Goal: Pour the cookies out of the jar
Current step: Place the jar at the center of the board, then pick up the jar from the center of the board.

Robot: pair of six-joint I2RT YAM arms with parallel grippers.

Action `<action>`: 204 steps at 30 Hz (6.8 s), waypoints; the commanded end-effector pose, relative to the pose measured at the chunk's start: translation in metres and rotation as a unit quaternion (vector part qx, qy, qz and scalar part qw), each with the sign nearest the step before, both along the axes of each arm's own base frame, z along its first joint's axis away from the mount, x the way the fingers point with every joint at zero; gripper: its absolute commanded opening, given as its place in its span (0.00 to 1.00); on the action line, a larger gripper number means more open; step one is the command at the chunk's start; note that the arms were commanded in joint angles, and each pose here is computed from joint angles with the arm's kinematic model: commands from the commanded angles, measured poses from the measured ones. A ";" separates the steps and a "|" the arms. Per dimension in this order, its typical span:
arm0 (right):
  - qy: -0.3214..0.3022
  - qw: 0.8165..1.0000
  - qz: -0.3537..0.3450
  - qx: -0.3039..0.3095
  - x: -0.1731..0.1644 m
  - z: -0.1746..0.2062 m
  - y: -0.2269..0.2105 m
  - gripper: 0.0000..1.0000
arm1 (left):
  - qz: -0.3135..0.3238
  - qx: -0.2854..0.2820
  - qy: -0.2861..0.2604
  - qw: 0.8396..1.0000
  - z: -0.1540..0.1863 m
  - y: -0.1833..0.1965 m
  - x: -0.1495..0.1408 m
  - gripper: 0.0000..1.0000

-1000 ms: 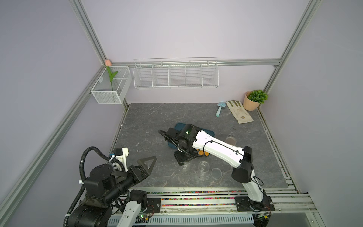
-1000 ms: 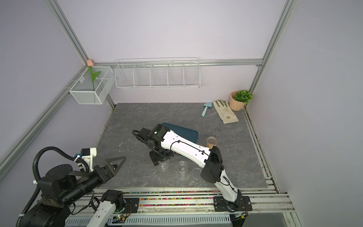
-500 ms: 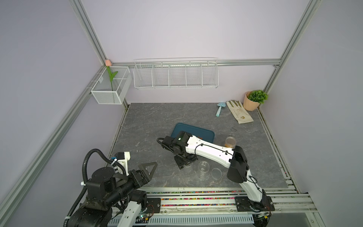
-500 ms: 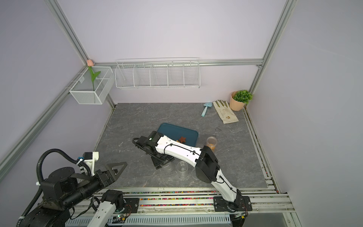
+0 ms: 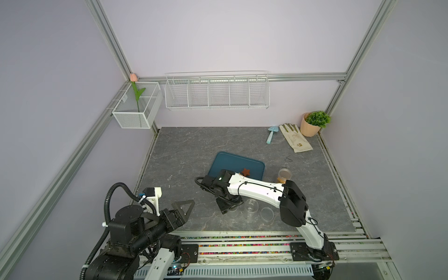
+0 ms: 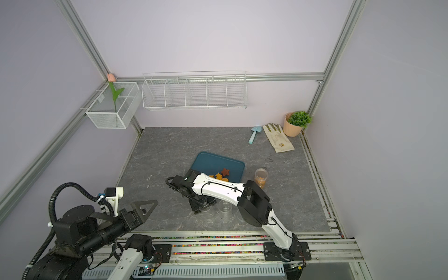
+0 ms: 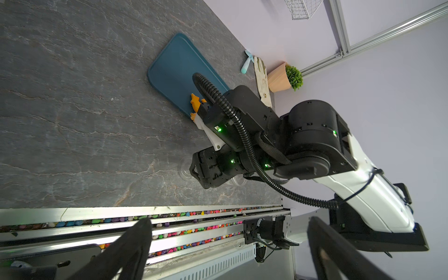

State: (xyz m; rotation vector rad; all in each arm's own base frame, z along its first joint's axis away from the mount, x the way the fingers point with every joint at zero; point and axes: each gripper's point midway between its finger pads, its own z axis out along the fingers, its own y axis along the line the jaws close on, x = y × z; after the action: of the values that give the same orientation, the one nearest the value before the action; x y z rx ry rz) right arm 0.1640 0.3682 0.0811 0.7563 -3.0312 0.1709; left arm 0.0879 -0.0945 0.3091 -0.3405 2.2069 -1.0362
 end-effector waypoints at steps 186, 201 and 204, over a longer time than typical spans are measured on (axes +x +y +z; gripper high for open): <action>0.018 0.965 -0.254 0.060 0.152 0.018 -0.273 0.71 | -0.017 -0.120 0.065 0.990 -0.027 -0.068 0.151 0.99; 0.003 0.965 -0.254 0.069 0.150 0.032 -0.274 0.68 | -0.016 -0.123 0.062 0.990 -0.025 -0.067 0.150 0.99; 0.001 0.965 -0.253 0.072 0.149 0.034 -0.273 0.68 | -0.015 -0.124 0.061 0.990 -0.025 -0.066 0.149 0.99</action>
State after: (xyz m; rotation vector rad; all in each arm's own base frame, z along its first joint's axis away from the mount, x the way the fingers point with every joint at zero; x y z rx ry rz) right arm 0.3137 0.0946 0.0996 -0.0487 -3.0991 -0.0335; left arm 0.2386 -0.1621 0.2854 -0.4790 2.2080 -1.3407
